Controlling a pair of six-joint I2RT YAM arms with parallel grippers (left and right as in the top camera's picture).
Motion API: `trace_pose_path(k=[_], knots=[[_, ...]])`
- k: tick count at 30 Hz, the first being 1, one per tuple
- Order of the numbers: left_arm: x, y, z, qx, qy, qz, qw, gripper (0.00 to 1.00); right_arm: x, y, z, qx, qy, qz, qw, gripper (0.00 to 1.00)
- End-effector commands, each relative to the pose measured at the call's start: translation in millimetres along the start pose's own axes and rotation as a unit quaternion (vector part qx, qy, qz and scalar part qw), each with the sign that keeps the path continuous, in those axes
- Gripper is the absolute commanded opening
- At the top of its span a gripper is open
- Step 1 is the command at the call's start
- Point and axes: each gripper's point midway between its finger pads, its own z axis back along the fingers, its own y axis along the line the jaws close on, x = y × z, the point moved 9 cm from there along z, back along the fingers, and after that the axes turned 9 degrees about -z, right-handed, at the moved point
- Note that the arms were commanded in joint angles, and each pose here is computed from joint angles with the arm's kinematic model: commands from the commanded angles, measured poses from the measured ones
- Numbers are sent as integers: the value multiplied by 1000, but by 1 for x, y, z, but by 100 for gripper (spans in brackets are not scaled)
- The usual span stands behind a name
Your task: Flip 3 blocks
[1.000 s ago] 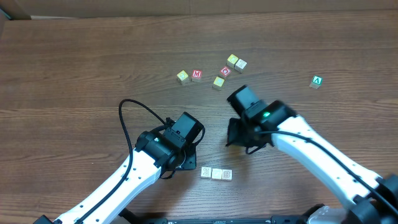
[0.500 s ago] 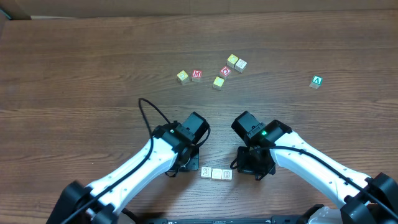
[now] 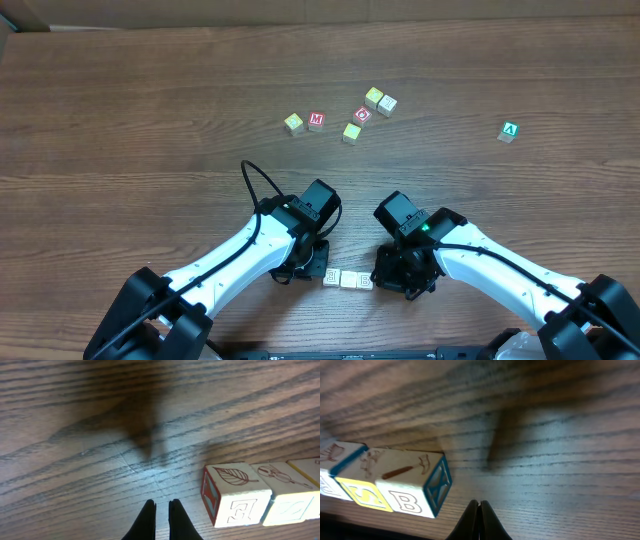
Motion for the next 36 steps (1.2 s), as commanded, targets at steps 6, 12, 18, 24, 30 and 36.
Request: trace_pose_path(k=[6, 12, 18, 24, 30, 36], knots=[[-1, -2, -3, -17, 10, -14, 1000, 4, 0, 6, -2, 28, 4, 7, 1000, 4], [-1, -5, -3, -33, 11, -22, 999, 4, 1, 8, -2, 33, 0, 10, 999, 4], [1, -8, -3, -51, 10, -29, 998, 4, -2, 11, -3, 35, -1, 18, 999, 4], [0, -8, -3, -50, 10, -29, 998, 4, -5, 15, -5, 39, -3, 29, 999, 4], [1, -8, -6, -48, 15, -28, 998, 4, -4, 16, -5, 42, -5, 29, 999, 4], [2, -6, -21, -39, 41, -23, 998, 4, -4, 16, -5, 43, -6, 29, 999, 4]])
